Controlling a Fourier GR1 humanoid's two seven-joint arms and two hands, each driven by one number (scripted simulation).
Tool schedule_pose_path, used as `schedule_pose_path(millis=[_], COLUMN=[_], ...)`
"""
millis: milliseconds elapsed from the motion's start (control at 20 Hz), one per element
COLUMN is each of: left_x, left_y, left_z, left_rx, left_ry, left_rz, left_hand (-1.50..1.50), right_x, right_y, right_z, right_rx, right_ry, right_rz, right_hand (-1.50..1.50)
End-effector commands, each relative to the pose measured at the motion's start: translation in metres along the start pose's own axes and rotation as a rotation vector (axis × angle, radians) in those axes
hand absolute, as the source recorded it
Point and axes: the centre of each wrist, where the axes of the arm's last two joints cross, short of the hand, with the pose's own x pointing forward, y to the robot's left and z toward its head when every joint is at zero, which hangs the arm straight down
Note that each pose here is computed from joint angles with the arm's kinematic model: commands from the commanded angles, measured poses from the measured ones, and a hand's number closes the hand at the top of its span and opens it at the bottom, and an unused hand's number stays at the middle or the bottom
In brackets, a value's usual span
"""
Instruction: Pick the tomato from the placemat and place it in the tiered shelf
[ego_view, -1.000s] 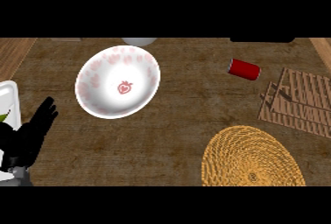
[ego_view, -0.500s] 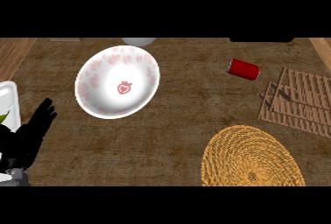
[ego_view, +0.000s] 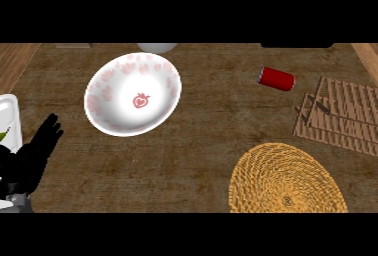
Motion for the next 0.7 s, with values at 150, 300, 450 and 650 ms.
schedule_pose_path(millis=[150, 300, 450, 650], left_x=[-0.004, 0.009, 0.002, -0.002], left_y=[-0.001, -0.001, 0.010, 0.004], left_z=[0.001, 0.005, -0.002, 0.002], left_rx=[0.001, -0.011, 0.011, 0.014], left_ry=[0.005, 0.009, 0.016, 0.006], left_rz=[0.000, 0.010, 0.004, -0.002], left_hand=[0.00, 0.00, 0.00, 0.00], right_x=[-0.015, -0.024, -0.033, -0.035], right_y=[-0.024, -0.026, -0.049, -0.095], right_z=[-0.006, -0.003, -0.001, 0.017], right_rx=[0.025, 0.050, 0.016, -0.019], right_ry=[0.032, 0.050, 0.040, 0.024], right_rz=[-0.263, -0.339, -0.475, -0.531], right_hand=[-1.50, -1.50, -1.50, -1.50])
